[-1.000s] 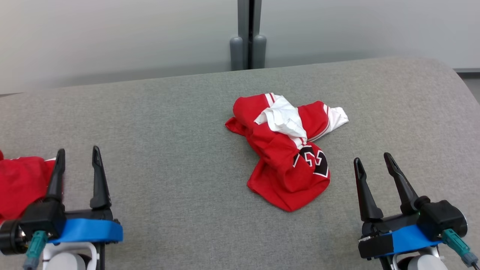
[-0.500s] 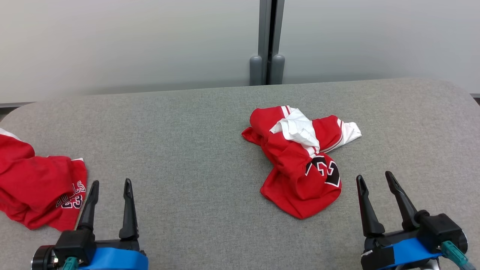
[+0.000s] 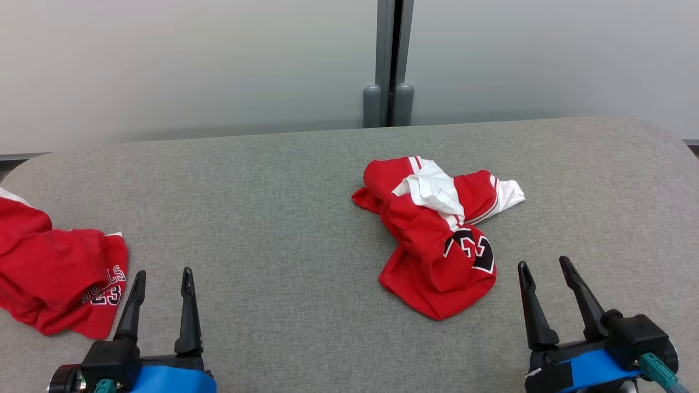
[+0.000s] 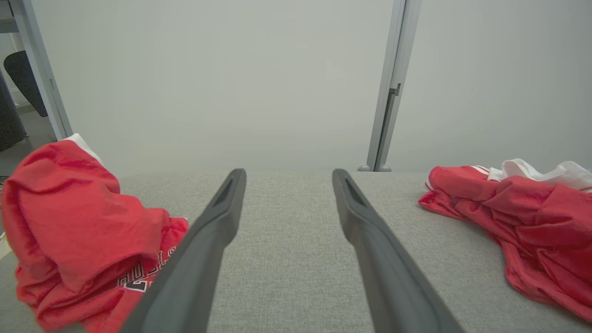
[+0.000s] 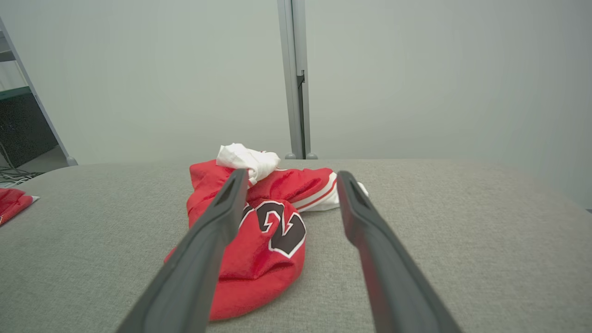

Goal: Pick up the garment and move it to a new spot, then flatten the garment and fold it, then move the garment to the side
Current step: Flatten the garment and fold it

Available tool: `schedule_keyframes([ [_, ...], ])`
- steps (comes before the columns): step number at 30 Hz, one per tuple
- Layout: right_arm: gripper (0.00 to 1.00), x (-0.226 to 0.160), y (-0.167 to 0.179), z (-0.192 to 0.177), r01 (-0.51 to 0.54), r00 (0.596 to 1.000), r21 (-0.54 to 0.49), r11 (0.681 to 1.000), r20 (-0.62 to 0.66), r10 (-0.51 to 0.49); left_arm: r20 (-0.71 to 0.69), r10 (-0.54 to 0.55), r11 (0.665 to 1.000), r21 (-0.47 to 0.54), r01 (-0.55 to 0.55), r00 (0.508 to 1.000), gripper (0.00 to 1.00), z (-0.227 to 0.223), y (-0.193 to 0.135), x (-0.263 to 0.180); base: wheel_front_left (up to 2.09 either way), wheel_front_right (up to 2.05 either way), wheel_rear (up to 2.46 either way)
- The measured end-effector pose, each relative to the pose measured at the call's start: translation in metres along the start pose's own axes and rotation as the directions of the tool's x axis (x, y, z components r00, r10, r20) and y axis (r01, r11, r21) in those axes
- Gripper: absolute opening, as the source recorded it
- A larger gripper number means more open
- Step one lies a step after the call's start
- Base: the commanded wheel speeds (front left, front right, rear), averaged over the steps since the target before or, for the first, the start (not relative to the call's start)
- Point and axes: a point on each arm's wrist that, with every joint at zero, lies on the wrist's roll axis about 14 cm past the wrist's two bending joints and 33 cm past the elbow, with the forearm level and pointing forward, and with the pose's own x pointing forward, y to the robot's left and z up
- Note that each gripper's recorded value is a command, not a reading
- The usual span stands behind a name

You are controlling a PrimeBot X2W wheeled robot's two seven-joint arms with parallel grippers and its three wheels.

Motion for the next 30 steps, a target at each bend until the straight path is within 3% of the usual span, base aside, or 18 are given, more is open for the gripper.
schedule_keyframes([
  [21, 1.0, 0.0, 0.001, -0.004, -0.004, 1.0, 0.004, 1.0, -0.014, 0.004, 0.013, 0.019, 1.0, 0.006, -0.019, 1.0, 1.0, 0.004, 0.002, -0.003, 0.0, 0.0, 0.0],
  [30, 1.0, 0.068, 0.039, 0.039, -0.139, 0.984, -0.077, 0.987, 0.101, 0.146, 0.019, 0.032, 0.999, 0.009, -0.032, 0.999, 1.0, 0.006, 0.008, 0.002, 0.0, 0.0, 0.0],
])
